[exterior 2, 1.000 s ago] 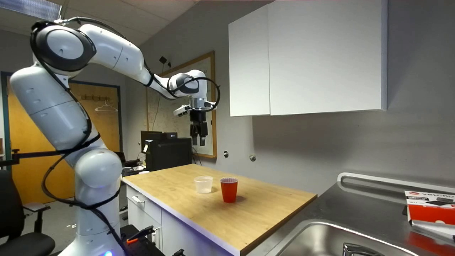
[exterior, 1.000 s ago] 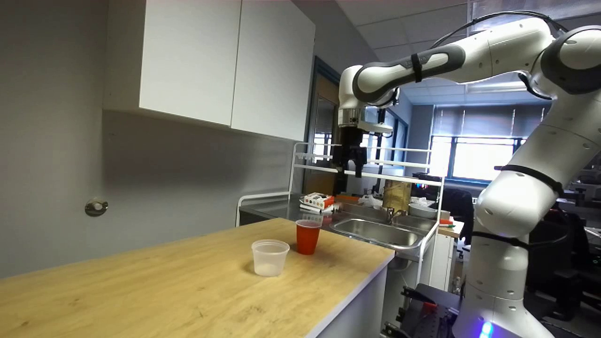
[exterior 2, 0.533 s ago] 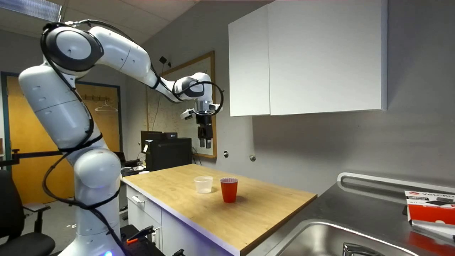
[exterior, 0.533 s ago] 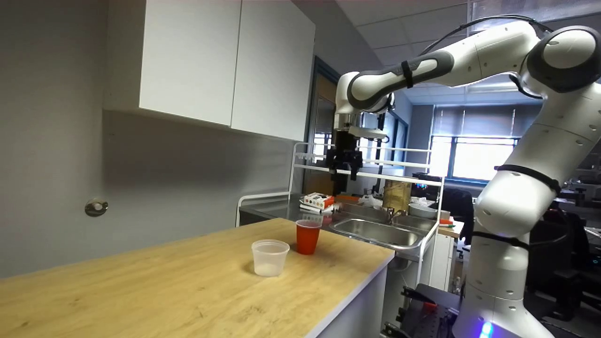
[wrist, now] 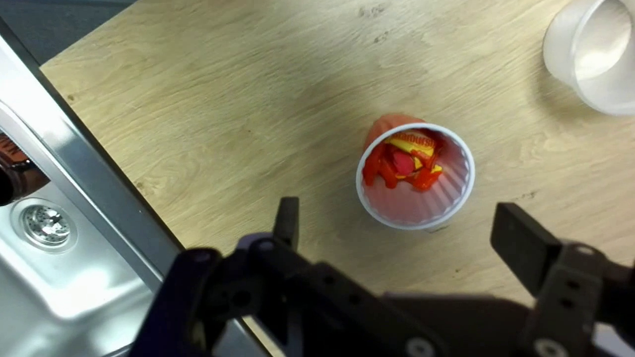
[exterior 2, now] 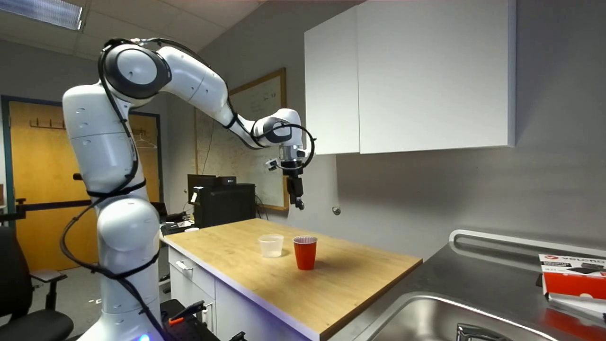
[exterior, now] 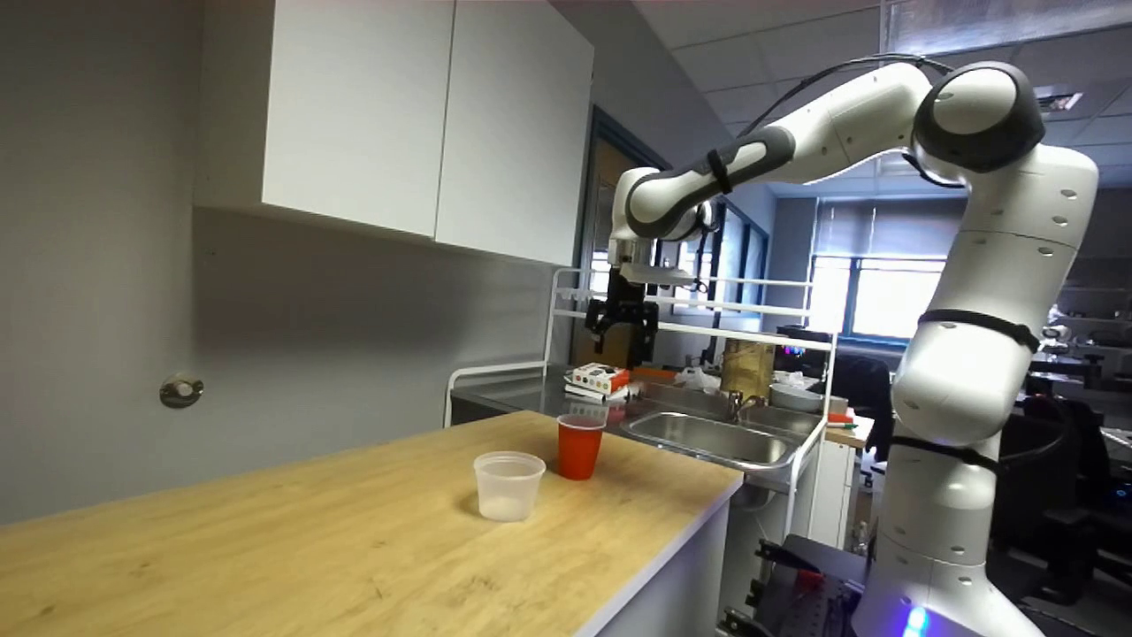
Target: Pour the contents of the cup into the bowl
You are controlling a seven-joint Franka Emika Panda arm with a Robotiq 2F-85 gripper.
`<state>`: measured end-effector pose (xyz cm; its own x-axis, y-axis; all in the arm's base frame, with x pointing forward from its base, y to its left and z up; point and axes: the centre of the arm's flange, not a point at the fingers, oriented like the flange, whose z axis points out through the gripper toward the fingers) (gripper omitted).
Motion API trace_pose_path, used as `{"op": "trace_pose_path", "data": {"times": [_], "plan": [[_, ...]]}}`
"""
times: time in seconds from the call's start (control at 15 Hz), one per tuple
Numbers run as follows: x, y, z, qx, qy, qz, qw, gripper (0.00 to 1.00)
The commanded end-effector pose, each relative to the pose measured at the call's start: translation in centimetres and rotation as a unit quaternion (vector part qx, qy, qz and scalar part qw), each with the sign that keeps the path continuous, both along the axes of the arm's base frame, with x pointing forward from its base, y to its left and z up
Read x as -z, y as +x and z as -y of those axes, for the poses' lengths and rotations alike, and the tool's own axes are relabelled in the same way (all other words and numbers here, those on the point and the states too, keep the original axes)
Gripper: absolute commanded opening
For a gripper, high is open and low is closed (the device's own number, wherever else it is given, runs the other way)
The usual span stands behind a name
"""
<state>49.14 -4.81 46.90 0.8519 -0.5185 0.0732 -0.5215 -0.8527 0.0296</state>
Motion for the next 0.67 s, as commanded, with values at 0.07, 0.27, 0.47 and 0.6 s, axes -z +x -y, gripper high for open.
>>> {"op": "trace_pose_path", "data": {"times": [0.07, 0.27, 0.47, 0.6], "plan": [[1.7, 4.3, 1.5, 0.014, 0.01, -0.017, 0.9997, 1.0], [3.8, 5.8, 2.0, 0.016, 0.021, -0.038, 0.9989, 1.0], [5.9, 7.2, 2.2, 0.02, 0.031, -0.055, 0.9978, 1.0], [7.3, 7.9, 2.3, 0.022, 0.038, -0.066, 0.9968, 1.0]]}}
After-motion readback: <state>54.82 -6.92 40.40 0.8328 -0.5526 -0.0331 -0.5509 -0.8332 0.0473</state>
